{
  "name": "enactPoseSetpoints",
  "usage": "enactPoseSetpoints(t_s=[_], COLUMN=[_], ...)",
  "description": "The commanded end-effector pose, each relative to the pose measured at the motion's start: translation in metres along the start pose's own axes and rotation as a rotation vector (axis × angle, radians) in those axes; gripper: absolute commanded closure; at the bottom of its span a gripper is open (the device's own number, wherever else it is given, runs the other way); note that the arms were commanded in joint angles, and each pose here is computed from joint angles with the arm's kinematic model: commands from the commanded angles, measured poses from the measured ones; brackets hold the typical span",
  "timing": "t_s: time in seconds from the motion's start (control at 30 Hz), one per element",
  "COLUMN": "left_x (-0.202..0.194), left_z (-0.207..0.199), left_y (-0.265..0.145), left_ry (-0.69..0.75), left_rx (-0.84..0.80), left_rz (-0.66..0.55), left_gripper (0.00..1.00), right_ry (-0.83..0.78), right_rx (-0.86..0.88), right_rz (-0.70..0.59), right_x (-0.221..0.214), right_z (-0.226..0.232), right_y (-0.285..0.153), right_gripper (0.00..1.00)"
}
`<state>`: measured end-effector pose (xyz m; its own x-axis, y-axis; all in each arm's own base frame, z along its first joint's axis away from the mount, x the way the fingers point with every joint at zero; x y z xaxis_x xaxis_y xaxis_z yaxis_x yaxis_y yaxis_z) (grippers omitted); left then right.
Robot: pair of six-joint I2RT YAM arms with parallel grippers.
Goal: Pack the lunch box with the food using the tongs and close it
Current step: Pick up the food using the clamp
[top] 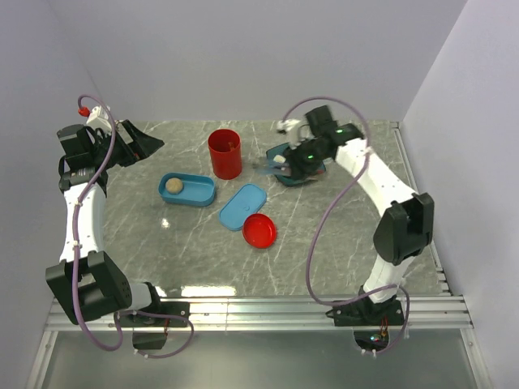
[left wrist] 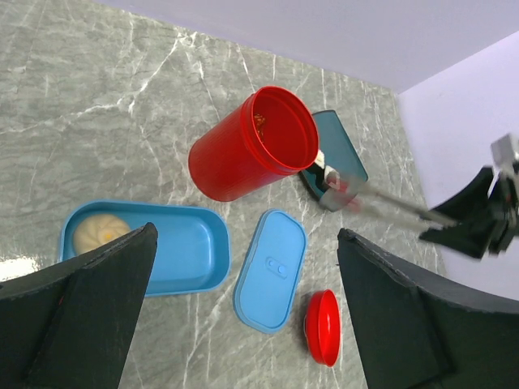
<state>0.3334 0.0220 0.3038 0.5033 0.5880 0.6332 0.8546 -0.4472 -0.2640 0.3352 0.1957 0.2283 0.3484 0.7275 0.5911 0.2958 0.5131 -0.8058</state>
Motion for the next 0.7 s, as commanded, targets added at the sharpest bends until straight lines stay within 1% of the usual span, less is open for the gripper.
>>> enactPoseSetpoints(t_s=[0.0, 0.07, 0.1, 0.27, 0.33, 0.47, 0.67], left_x=[0.015, 0.015, 0.014, 0.009, 0.009, 0.009, 0.008], left_z=[-0.017, -0.017, -0.016, -0.014, -0.015, -0.014, -0.013], left_y=[-0.004, -0.004, -0.004, -0.002, -0.004, -0.004, -0.001], left_ry=[0.069, 0.069, 0.065, 0.056, 0.064, 0.068, 0.051], left_rx=[-0.063, -0.065, -0.064, -0.075, -0.075, -0.078, -0.087], left_rz=[-0.035, -0.034, -0.035, 0.001, -0.002, -0.001, 0.013], left_gripper=[0.01, 0.00, 0.01, 0.01, 0.01, 0.00, 0.01], right_ry=[0.015, 0.015, 0.042, 0.095, 0.108, 0.097, 0.104], right_rx=[-0.081, -0.101, -0.116, -0.057, -0.051, -0.045, -0.053], right_rz=[0.014, 0.045, 0.057, 0.103, 0.105, 0.108, 0.112], right_x=[-0.026, -0.039, -0.049, -0.072, -0.077, -0.080, -0.082], right_z=[-0.027, -0.040, -0.053, -0.082, -0.091, -0.096, -0.103], right_y=[-0.038, -0.040, -0.043, -0.039, -0.037, -0.033, -0.025], right_gripper=[0.53, 0.53, 0.53, 0.50, 0.47, 0.44, 0.44])
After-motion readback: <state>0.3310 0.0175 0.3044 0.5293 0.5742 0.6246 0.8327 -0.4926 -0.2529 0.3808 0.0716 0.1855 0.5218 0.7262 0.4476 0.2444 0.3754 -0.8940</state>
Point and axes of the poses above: each gripper's point midway between its finger pads, its own y axis out along the fingers, its own z axis along the line the jaws close on, x = y × z, the point moved 6 cm from there along -y, back along the fingers, and after that the axes turned 11 degrees about -y, right-handed, at the moved point
